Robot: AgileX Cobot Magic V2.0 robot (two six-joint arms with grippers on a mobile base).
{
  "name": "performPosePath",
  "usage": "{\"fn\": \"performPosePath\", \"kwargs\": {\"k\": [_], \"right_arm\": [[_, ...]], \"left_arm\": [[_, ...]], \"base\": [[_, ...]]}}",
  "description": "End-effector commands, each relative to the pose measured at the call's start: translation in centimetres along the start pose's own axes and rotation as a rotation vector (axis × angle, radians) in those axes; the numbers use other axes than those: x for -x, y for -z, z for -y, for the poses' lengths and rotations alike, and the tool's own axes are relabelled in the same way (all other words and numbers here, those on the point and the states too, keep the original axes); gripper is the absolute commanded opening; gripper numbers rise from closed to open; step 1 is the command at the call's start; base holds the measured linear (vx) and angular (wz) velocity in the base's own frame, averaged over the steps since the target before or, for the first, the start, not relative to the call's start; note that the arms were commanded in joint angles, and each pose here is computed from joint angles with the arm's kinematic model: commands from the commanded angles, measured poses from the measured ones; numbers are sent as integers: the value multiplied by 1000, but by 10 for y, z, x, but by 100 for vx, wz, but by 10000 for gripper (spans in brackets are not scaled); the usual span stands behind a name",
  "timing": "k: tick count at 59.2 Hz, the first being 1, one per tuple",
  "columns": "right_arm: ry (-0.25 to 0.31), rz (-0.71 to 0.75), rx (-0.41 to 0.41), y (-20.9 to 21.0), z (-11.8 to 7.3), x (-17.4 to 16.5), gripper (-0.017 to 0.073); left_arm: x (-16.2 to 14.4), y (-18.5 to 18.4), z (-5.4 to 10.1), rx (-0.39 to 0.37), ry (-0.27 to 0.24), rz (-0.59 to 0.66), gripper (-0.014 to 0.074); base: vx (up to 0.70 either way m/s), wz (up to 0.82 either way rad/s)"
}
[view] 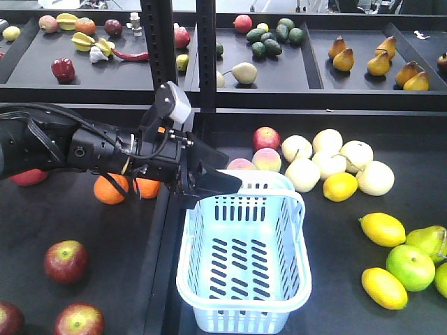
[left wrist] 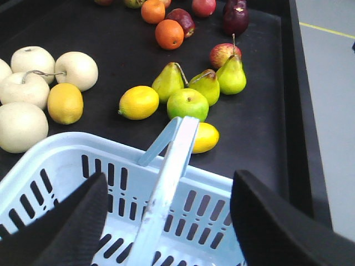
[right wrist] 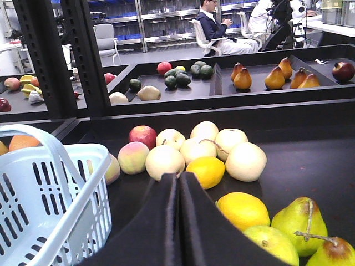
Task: Pick three apples into basket with both arms
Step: 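Reach the left gripper over the basket handle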
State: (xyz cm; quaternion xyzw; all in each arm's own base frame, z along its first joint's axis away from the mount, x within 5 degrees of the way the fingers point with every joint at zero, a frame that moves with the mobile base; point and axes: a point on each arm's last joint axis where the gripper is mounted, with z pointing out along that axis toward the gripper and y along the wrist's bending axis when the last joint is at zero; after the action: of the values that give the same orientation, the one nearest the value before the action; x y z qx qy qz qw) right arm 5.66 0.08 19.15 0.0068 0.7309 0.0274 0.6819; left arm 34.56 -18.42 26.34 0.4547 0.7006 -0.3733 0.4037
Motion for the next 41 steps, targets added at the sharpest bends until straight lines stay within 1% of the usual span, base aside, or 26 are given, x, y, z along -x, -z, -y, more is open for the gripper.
{"fn": "performPosePath", "kwargs": {"k": [1, 8, 14, 34, 41], "right_arm": [[8, 73, 16, 0, -1, 3, -6], [8, 73, 16, 0, -1, 3, -6], [8, 73, 16, 0, -1, 3, -6], [8, 73, 16, 0, -1, 3, -6], [8, 73, 16, 0, -1, 3, -6]], "left_arm": [[18, 8, 6, 10, -79, 20, 463], [15, 6, 5, 3, -70, 14, 463], [11, 3, 2, 6, -77, 6, 463], [-6, -10, -9, -4, -36, -27, 461], [-12, -14, -12, -6, -46, -38, 461]], "base": [[0, 0], [0, 0], [0, 0], [0, 0], [0, 0]]}}
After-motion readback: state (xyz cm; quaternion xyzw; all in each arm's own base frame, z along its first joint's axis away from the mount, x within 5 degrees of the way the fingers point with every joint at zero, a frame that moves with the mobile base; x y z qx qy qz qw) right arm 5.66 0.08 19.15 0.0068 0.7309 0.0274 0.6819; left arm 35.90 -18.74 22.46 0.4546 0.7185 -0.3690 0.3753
